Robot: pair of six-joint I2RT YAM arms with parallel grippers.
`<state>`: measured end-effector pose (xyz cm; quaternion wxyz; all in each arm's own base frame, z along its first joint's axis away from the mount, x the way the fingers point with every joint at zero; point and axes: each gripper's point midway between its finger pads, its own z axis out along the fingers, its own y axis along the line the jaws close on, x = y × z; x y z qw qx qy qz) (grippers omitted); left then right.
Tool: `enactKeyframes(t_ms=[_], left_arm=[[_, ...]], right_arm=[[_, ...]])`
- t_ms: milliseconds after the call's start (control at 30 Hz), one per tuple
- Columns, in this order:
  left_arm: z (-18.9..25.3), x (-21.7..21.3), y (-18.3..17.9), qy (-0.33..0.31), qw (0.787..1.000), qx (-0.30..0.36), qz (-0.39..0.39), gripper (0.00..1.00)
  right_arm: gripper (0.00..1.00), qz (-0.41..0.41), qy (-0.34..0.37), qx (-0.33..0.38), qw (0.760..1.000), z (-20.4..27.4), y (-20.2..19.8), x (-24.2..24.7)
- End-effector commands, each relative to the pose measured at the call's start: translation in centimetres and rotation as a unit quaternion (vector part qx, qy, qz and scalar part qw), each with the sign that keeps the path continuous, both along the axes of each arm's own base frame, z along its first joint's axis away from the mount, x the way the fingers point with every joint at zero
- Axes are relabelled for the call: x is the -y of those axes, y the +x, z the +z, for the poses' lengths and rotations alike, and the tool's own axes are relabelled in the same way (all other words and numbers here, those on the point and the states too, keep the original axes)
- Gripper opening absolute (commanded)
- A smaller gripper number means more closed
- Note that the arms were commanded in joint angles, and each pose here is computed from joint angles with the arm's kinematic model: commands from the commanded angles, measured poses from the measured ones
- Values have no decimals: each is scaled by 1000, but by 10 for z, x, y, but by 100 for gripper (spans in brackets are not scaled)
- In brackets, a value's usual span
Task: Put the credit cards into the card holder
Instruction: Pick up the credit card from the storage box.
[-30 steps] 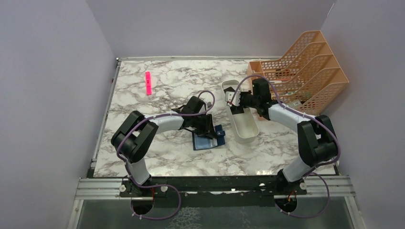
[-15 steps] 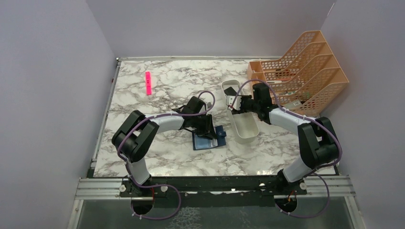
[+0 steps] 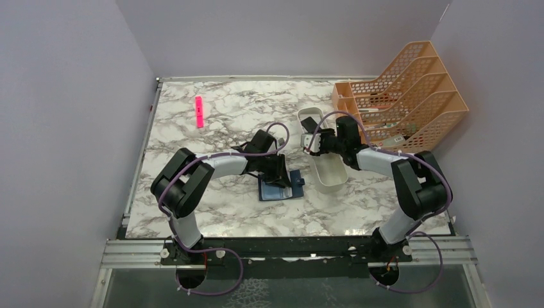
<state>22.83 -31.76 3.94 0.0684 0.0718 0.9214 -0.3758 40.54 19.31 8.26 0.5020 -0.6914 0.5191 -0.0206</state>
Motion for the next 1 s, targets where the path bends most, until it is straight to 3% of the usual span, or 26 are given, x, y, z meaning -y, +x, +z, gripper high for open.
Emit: enactKeyframes(t_ms=[0, 267, 767, 967], left_arm=[[5, 7, 3, -8, 1000, 12, -13, 35], [8, 8, 4, -9, 1000, 14, -15, 35], [9, 7, 4, -8, 1000, 15, -14, 34], [7, 6, 4, -4, 1000, 15, -13, 35]], right_arm=[[46, 5, -11, 53, 999, 3, 14, -7], [42, 2, -33, 74, 997, 1, 22, -7], [1, 0, -10, 84, 996, 34, 14, -8], [1, -3, -3, 86, 996, 42, 10, -7]])
